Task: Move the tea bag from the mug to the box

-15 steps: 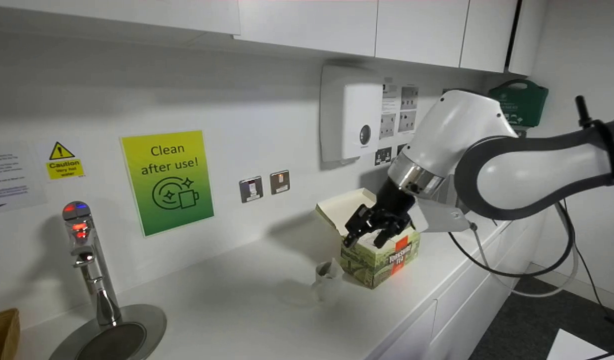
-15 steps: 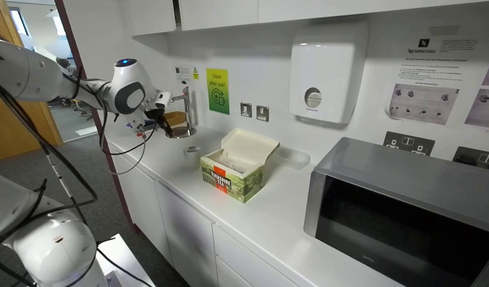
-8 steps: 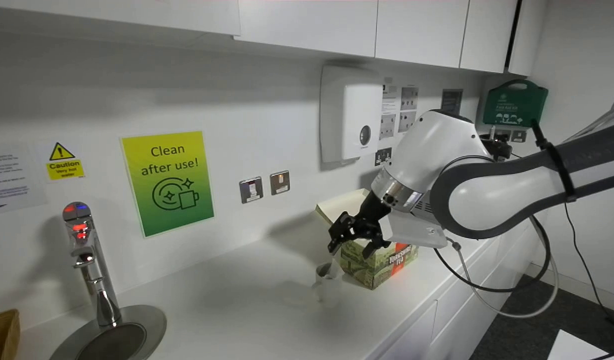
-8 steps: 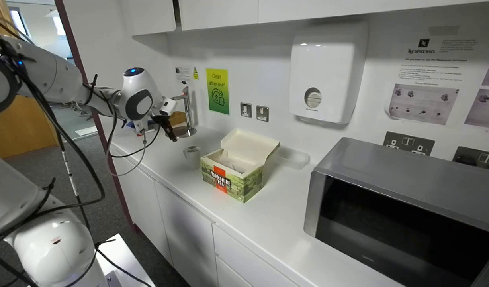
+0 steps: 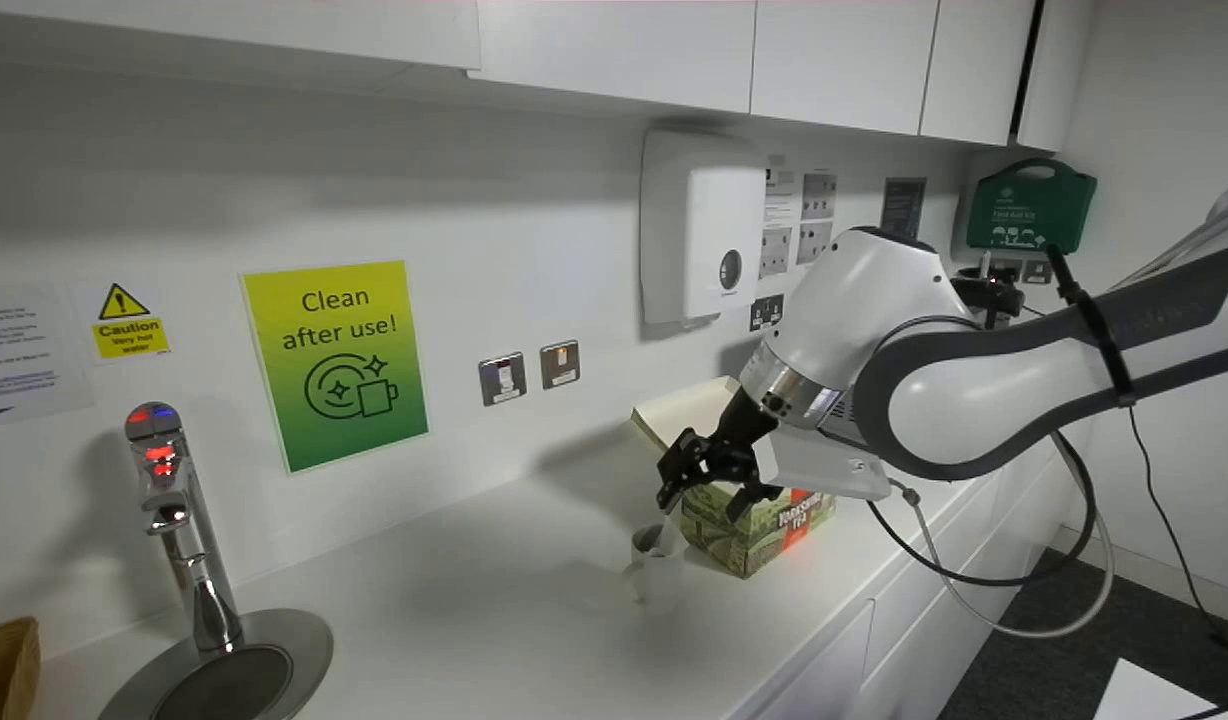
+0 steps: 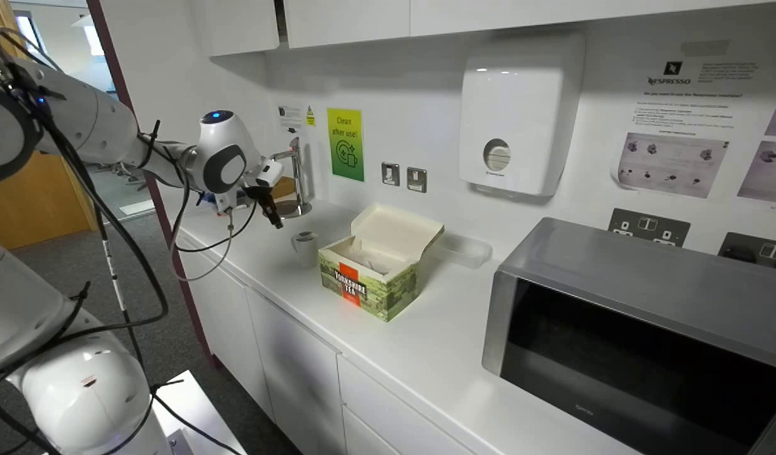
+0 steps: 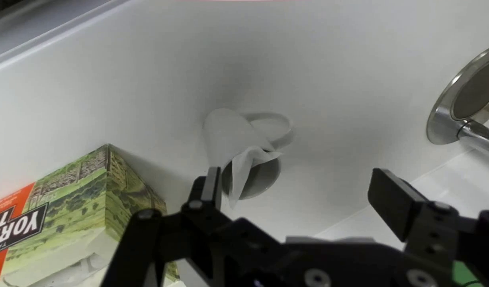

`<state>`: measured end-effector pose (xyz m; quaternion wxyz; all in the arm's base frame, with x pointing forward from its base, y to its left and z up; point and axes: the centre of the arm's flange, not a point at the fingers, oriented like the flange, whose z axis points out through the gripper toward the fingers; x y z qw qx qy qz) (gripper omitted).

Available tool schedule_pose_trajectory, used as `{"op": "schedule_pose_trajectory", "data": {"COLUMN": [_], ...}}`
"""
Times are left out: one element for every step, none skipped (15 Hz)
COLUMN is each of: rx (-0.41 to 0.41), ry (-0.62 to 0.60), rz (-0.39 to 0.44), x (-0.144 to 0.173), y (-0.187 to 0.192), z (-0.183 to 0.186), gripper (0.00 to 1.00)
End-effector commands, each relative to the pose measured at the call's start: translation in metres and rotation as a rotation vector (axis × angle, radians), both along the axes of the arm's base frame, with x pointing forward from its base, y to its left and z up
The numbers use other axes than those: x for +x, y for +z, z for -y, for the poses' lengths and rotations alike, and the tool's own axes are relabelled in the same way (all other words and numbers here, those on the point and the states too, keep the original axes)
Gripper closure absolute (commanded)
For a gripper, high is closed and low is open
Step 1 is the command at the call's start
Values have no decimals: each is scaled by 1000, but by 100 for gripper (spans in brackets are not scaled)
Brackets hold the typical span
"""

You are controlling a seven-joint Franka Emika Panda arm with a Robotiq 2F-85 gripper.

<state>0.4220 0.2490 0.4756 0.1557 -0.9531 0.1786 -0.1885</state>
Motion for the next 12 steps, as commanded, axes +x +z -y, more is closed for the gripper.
{"op": "schedule_pose_trajectory", "data": {"rx": [6,5,4,7,5,6,3,3,3,4,6,9], "ry": [-54,-57,-61,-60,-61,-59,-62,-65,-67,-70,-74,-77], "rz": [-1,-3,-4,-9,-8,-10,-10,-10,-11,-9,-9,-9], "x": [13,14,16,18,20,21,23,24,26,27,30,32], "y": [-3,-5,-6,-7,-8,-9,-10,-10,-11,-11,-11,-12], "z": [1,2,3,4,5,6,8,10,11,13,15,16], "gripper": [0,0,0,0,0,0,0,0,0,0,0,0]}}
